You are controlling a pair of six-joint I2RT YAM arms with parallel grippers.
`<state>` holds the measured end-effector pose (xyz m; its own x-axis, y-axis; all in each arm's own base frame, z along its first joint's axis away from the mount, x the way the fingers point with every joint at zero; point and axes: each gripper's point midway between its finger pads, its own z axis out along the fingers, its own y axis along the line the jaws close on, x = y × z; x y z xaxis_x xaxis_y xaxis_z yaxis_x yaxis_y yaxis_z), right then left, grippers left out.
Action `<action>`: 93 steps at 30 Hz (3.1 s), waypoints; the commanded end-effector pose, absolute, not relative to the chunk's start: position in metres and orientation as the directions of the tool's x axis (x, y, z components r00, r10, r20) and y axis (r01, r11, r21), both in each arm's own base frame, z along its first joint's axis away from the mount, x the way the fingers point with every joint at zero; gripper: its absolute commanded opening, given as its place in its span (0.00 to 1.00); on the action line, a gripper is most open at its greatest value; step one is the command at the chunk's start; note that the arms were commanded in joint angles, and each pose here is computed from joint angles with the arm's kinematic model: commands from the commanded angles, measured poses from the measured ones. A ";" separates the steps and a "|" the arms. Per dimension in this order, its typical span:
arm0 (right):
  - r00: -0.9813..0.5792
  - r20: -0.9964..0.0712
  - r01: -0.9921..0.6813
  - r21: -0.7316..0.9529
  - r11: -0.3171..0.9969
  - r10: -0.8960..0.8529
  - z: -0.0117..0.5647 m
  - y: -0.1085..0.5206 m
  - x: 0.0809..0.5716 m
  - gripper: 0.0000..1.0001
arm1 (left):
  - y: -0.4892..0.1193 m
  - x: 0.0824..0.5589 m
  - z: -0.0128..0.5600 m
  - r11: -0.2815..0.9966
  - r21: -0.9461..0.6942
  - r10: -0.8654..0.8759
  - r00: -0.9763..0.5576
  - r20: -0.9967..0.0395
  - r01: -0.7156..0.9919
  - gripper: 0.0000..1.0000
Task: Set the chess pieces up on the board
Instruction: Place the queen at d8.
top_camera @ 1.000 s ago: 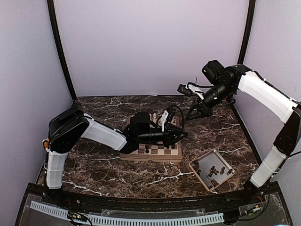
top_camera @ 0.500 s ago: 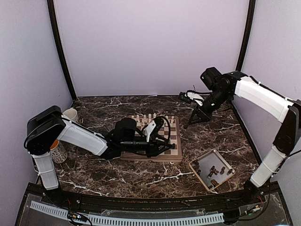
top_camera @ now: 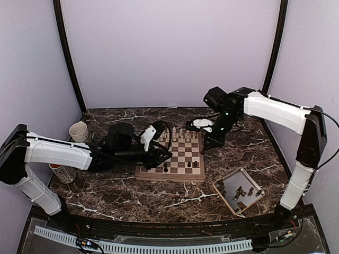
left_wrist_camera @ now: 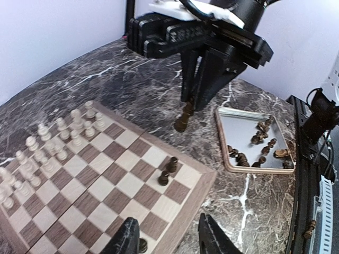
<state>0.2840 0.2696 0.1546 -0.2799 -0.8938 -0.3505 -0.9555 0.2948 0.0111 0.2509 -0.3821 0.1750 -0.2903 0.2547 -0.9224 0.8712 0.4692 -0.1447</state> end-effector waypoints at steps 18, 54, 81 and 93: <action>-0.111 -0.272 -0.994 0.025 0.108 -0.956 0.122 0.367 0.281 0.03 | -0.276 0.272 0.187 0.754 -0.109 0.134 -0.314 -0.940 0.648 0.44; -0.026 -0.226 -0.997 0.078 0.009 -0.974 0.090 0.400 0.249 0.13 | -0.270 0.269 0.179 0.762 -0.129 0.116 -0.330 -0.937 0.635 0.45; -0.033 -0.236 -0.998 0.055 0.020 -0.971 0.104 0.394 0.248 0.30 | -0.272 0.267 0.180 0.752 -0.133 0.125 -0.338 -0.933 0.646 0.46; -0.115 -0.384 -0.993 0.053 0.102 -0.916 0.170 0.333 0.245 0.35 | -0.333 0.214 0.196 0.425 0.026 0.397 -0.160 -0.904 0.905 0.49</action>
